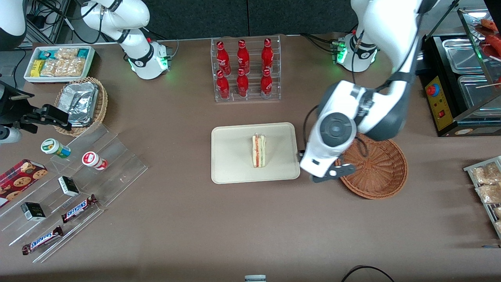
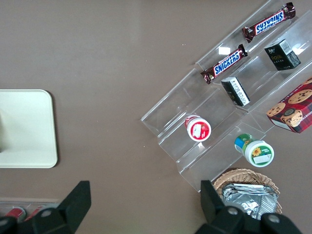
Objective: Place sandwich from basket to tray
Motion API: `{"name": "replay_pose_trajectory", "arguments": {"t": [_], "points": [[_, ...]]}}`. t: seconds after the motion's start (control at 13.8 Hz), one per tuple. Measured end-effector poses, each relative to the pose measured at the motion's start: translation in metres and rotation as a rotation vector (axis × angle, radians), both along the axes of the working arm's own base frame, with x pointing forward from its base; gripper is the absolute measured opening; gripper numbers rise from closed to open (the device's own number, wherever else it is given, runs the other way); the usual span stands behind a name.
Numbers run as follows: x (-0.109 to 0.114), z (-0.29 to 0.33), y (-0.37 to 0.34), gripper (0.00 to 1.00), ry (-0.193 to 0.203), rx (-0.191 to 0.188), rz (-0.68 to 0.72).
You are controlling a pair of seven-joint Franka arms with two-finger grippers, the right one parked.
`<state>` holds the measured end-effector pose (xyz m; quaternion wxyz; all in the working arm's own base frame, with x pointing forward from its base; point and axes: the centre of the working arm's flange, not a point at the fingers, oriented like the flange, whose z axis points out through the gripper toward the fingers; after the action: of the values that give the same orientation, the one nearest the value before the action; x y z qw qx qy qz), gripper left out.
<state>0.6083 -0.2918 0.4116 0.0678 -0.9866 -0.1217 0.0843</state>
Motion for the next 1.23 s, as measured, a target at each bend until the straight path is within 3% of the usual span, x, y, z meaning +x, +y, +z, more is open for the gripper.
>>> {"name": "replay_pose_trajectory", "arguments": {"t": [0.22,0.36,0.58,0.73,0.94,1.23], "points": [[0.002,0.016,0.048,1.0,0.011,-0.008,0.001],[0.002,0.033,0.093,1.0,0.023,-0.038,-0.023],[-0.02,0.065,0.162,1.0,0.092,-0.064,-0.065],[-0.035,0.094,0.196,1.0,0.116,-0.083,-0.098],[-0.055,0.127,0.222,1.0,0.129,-0.106,-0.142],[-0.081,0.151,0.24,1.0,0.208,-0.121,-0.174]]}}
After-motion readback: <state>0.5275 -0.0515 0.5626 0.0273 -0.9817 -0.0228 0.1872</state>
